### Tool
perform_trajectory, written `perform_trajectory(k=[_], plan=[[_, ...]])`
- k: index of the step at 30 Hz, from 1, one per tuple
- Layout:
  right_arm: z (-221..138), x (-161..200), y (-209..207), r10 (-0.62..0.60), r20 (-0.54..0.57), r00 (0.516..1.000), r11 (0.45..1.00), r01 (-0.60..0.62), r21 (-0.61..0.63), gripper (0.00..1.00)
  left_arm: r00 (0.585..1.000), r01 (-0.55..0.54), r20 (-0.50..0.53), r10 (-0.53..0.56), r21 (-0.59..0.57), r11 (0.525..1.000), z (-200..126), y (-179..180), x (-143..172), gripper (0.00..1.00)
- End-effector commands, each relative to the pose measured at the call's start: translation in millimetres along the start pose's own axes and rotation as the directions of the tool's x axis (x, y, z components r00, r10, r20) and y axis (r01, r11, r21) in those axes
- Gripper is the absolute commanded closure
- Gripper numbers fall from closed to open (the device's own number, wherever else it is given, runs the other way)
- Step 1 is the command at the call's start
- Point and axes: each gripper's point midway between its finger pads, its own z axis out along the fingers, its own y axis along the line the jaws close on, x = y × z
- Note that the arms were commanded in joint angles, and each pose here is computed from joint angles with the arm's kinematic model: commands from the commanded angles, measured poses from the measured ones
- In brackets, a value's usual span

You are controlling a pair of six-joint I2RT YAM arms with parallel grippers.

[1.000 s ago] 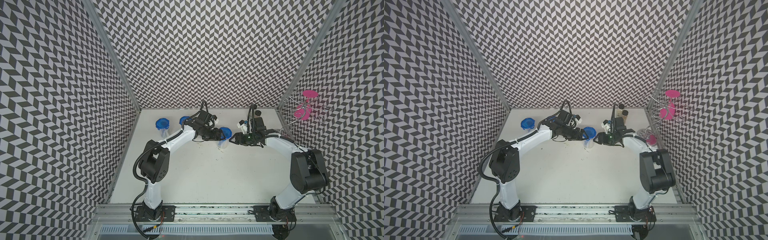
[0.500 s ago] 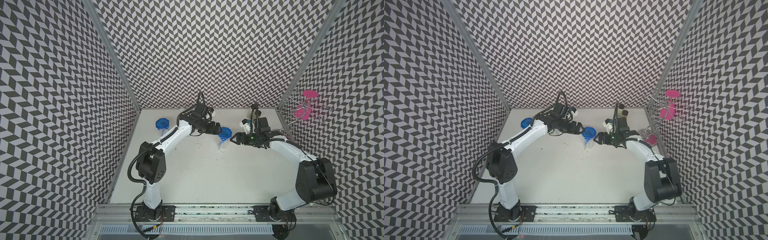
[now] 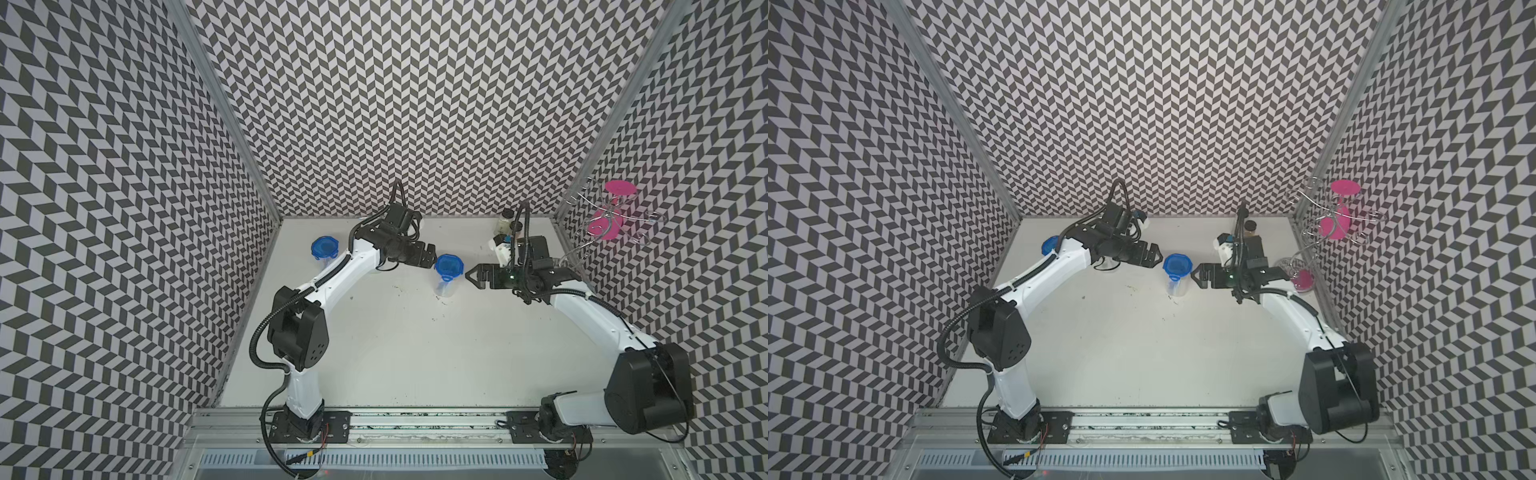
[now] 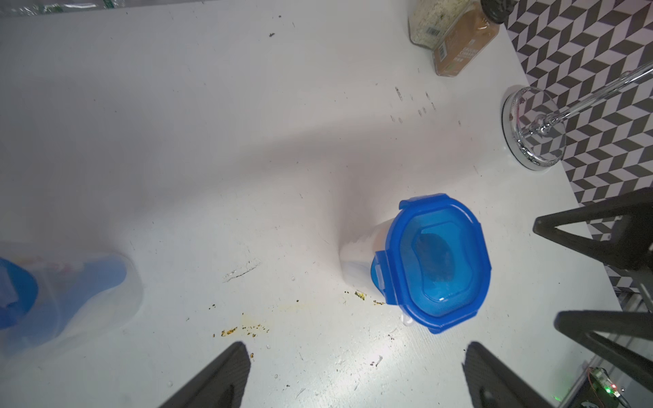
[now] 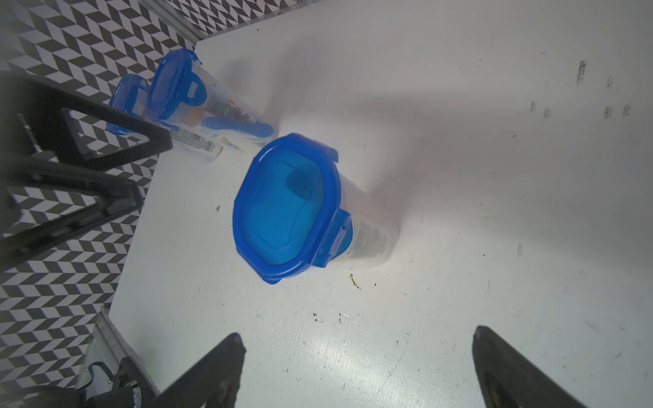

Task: Pack away toiletry kits
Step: Close the fastener on the container, then reset both arms

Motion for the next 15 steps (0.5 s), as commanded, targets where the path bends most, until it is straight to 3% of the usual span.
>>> perform_trajectory(k=[1,9,15], plan=[[-20,-36,1,-0.066,0.142,0.988,0.997,0.060,0.052,0.00,0.998,-0.015,0.052,0.017,-0.022,1.000,-22,0,-7,0.03],[-56,-54,-3,-0.109,0.314,0.943,0.987,0.065,0.149,0.00,0.986,-0.041,0.158,0.045,-0.029,0.999,-45,-1,-6,0.01],[-73,-62,-35,-0.124,0.371,0.920,0.951,0.003,0.311,0.00,0.967,-0.038,0.247,0.056,-0.076,0.996,-68,12,6,0.00]])
